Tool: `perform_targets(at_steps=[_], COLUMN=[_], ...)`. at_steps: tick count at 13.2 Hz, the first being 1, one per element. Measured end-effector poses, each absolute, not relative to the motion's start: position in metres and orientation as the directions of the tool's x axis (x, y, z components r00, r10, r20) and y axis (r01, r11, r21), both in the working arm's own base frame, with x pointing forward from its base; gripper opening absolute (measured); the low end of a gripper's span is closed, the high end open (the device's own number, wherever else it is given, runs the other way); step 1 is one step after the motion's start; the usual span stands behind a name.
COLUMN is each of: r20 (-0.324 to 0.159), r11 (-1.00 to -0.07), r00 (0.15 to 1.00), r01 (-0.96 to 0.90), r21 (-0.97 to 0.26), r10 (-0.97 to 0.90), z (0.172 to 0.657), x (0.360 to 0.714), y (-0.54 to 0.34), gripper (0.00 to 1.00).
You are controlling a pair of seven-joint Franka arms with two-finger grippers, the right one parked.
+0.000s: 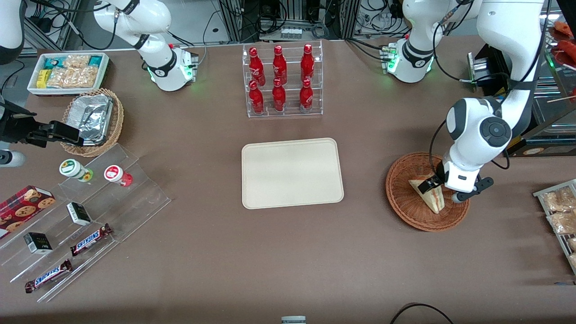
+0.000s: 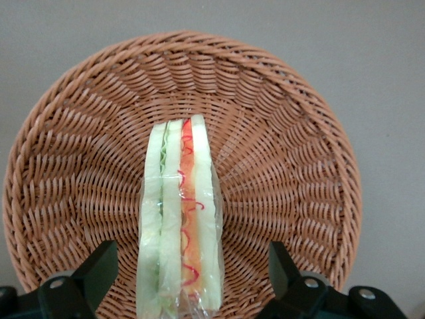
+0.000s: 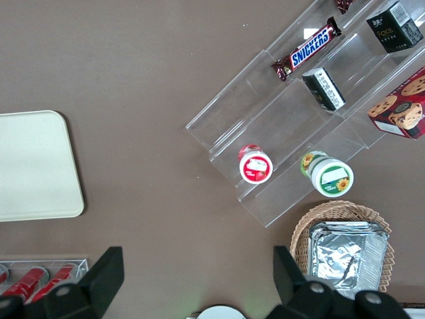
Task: Place sandwich from basket to tray
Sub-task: 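Close the left gripper on the sandwich and lift it, then carry the sandwich with the left gripper over the cream tray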
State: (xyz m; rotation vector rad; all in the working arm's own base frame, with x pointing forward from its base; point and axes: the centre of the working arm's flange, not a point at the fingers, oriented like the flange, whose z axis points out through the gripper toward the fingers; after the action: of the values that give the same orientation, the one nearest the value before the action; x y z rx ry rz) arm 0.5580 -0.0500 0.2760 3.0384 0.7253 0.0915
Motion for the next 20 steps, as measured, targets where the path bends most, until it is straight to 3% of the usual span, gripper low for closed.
perform_targets(at_steps=[4,9,12,15,20], r20=[0.041,0.025,0.031,0.024,-0.011], r11=[-0.891,-0.888,-0.888,-0.891,-0.936], r00=[0.890,0.888,0.888,0.890,0.936], r01=[0.454,0.459,0.459,0.455,0.352], r21=[0.023,0.013,0.017,0.008,0.004], r10=[0.454,0.459,0.459,0.455,0.352], z=[0.263,0.254,0.257,0.296,0.414], x=[0.557,0.554,0.556,0.570,0.597], y=[-0.049,-0.046,-0.046,-0.050,-0.129], gripper=[0.96,0.40,0.19,0.19,0.15])
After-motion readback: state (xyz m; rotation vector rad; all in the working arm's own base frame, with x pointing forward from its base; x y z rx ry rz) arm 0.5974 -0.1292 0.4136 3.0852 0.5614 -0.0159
